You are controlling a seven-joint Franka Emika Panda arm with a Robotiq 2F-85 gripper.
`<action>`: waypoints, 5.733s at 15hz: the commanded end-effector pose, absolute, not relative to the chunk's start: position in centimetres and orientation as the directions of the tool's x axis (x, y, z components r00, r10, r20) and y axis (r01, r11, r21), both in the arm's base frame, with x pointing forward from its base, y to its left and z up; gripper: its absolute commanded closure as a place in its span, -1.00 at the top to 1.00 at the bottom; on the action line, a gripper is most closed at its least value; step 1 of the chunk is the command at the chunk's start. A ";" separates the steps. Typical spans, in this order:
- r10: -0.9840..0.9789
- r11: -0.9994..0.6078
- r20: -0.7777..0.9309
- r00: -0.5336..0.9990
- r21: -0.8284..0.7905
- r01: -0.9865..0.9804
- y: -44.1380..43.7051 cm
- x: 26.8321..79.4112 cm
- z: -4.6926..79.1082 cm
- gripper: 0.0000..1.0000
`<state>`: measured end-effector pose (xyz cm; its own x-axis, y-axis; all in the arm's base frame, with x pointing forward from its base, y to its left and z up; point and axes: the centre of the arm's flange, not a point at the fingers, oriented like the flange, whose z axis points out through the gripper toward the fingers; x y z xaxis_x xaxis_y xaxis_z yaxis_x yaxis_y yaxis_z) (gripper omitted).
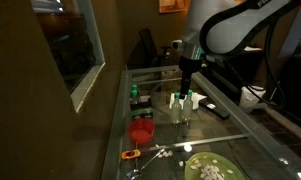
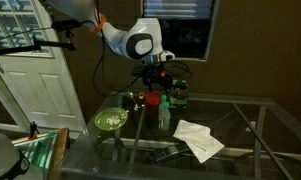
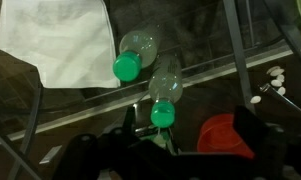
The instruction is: Put one of the bottles in the bottle carrier
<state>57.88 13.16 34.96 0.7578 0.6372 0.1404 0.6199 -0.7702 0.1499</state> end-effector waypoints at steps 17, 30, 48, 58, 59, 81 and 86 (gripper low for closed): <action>0.573 -0.815 0.021 0.820 0.122 0.566 13.6 63.1 32.4 0.35; 0.513 -0.856 -0.051 0.857 0.042 0.515 13.1 64.4 32.7 0.05; 0.523 -0.852 0.023 0.852 0.036 0.522 16.4 65.1 37.5 -0.85; 0.431 -0.902 0.169 0.886 0.073 0.425 21.7 69.6 45.9 -0.85; 0.421 -0.907 0.178 0.889 0.071 0.416 21.8 69.9 46.0 -0.85; 0.352 -0.936 0.093 0.931 0.037 0.350 19.7 74.1 37.8 -0.85; 0.340 -0.940 0.066 0.938 0.032 0.339 19.2 74.6 35.6 -0.85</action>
<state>73.26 19.53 35.95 0.9293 0.3600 0.0824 0.3582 -0.9330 0.0353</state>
